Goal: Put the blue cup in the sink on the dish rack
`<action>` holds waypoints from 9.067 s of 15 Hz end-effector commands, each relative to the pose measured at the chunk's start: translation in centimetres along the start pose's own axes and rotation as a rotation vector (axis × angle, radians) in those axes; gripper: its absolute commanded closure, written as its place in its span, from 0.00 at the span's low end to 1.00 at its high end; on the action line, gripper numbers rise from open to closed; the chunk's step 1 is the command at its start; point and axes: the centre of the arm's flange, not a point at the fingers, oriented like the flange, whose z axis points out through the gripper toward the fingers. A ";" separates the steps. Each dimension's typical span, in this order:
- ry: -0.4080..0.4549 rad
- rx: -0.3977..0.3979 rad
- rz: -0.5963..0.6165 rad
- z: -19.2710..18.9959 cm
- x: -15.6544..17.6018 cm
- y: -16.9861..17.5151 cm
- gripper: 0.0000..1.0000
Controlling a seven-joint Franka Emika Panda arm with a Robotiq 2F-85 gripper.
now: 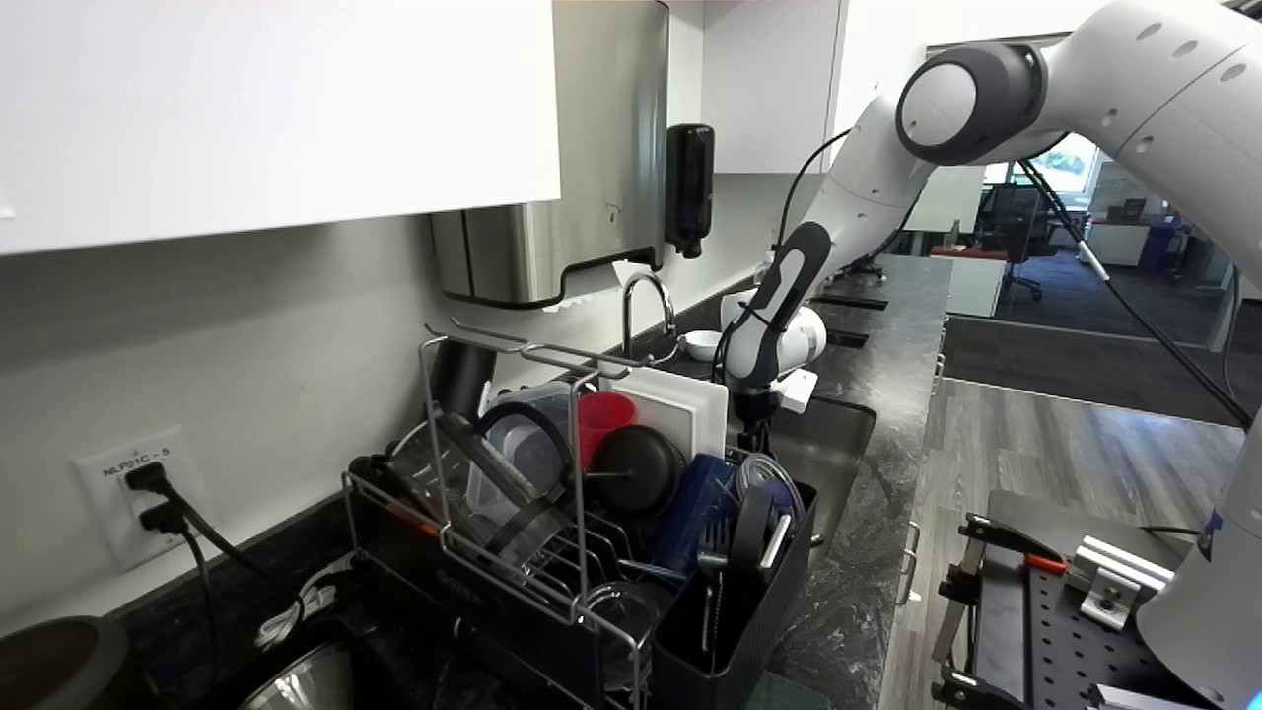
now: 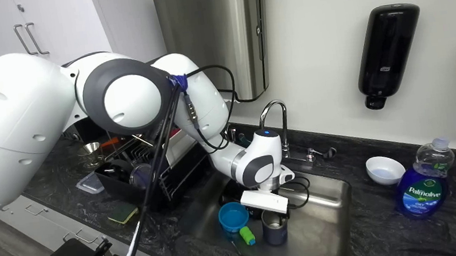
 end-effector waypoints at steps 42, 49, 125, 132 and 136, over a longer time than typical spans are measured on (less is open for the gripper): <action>0.174 -0.054 0.149 -1.5 0.4 -1.5 0.00; 0.156 -0.057 0.168 -0.8 0.5 -1.5 0.00; 0.120 0.381 -0.298 -14.4 -8.4 -2.1 0.98; 0.121 0.456 -0.321 -14.6 -8.8 -2.0 0.93; 0.111 0.452 -0.324 -14.4 -8.7 -2.2 0.93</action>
